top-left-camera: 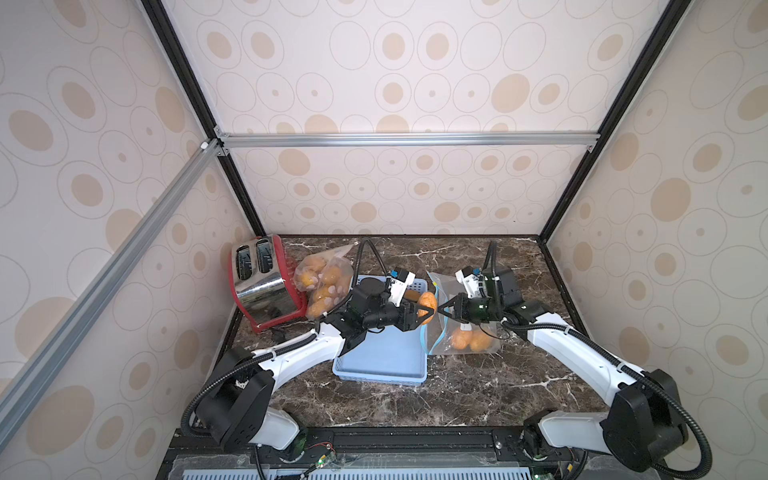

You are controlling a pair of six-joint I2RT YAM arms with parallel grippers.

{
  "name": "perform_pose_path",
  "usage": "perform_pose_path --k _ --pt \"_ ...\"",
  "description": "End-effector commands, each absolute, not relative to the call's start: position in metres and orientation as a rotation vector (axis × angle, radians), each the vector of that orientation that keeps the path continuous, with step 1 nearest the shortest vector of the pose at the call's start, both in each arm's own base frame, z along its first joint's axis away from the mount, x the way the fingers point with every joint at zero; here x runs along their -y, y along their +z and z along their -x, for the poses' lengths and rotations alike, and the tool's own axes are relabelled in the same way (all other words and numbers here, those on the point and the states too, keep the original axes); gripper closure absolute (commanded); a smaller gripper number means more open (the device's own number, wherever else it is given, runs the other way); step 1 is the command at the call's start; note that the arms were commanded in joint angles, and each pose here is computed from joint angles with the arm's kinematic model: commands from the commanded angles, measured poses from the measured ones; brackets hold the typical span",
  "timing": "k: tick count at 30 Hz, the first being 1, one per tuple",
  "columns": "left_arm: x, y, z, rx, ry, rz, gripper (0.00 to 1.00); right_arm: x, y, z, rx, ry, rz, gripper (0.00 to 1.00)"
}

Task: Put the potatoes into a zipper bag and zip it
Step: Place the potato into the zipper food storage bag.

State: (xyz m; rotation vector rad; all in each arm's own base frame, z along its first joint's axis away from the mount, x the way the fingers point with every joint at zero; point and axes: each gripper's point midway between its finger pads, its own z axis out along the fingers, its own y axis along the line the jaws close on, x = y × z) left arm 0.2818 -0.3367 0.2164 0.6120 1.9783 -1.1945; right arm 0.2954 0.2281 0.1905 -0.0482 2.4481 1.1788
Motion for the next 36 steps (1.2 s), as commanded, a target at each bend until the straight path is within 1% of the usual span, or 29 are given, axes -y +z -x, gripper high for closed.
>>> perform_pose_path --k 1,6,12,22,27,36 --pt "0.336 0.246 -0.277 -1.907 -1.200 -0.630 0.54 -0.244 0.213 -0.289 -2.414 1.336 0.081 1.00" --pt "0.340 0.240 -0.272 -1.921 -1.216 -0.659 0.54 -0.251 0.212 -0.290 -2.421 1.388 0.078 1.00" --pt "0.343 0.206 -0.275 -2.027 -1.190 -0.660 0.54 -0.254 0.213 -0.290 -2.421 1.399 0.089 1.00" --pt "0.333 0.135 -0.276 -2.244 -1.056 -0.652 0.53 -0.253 0.208 -0.288 -2.425 1.393 0.080 1.00" --pt "0.339 0.131 -0.274 -2.249 -1.071 -0.669 0.52 -0.253 0.208 -0.289 -2.425 1.390 0.075 1.00" --pt "0.358 0.159 -0.265 -2.175 -1.153 -0.723 0.49 -0.256 0.208 -0.288 -2.427 1.401 0.079 1.00"
